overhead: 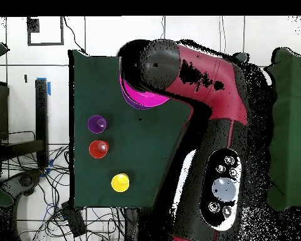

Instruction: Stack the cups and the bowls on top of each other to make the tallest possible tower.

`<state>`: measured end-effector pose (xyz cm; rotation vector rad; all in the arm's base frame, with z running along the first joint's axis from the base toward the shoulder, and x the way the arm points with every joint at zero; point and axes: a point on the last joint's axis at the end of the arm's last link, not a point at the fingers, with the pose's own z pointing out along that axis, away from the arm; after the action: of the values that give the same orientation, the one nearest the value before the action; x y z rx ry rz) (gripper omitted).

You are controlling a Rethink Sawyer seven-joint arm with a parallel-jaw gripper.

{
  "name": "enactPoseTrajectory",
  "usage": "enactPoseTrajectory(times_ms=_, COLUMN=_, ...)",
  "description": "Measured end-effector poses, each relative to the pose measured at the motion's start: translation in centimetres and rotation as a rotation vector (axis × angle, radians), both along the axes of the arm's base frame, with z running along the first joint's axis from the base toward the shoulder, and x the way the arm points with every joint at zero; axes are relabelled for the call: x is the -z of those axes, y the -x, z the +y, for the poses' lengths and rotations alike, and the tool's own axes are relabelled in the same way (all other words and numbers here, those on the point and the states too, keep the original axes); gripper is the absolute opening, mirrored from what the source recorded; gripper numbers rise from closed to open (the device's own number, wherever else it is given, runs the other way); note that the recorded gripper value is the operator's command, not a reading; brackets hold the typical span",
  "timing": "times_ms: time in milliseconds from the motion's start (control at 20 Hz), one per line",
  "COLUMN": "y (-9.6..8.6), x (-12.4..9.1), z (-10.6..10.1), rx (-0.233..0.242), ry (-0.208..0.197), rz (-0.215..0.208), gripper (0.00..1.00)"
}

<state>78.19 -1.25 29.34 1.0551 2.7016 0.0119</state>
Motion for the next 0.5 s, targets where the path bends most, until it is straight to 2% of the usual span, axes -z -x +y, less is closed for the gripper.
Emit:
enactPoseTrajectory(times_ms=200, y=0.2, x=-0.9, z=0.9, rx=-0.003, ry=-0.004, rz=-0.008, gripper=1.00)
enactPoseTrajectory(times_ms=500, y=0.5, x=-1.0, z=2.1, rx=-0.012, ry=0.007, rz=-0.030, gripper=1.00)
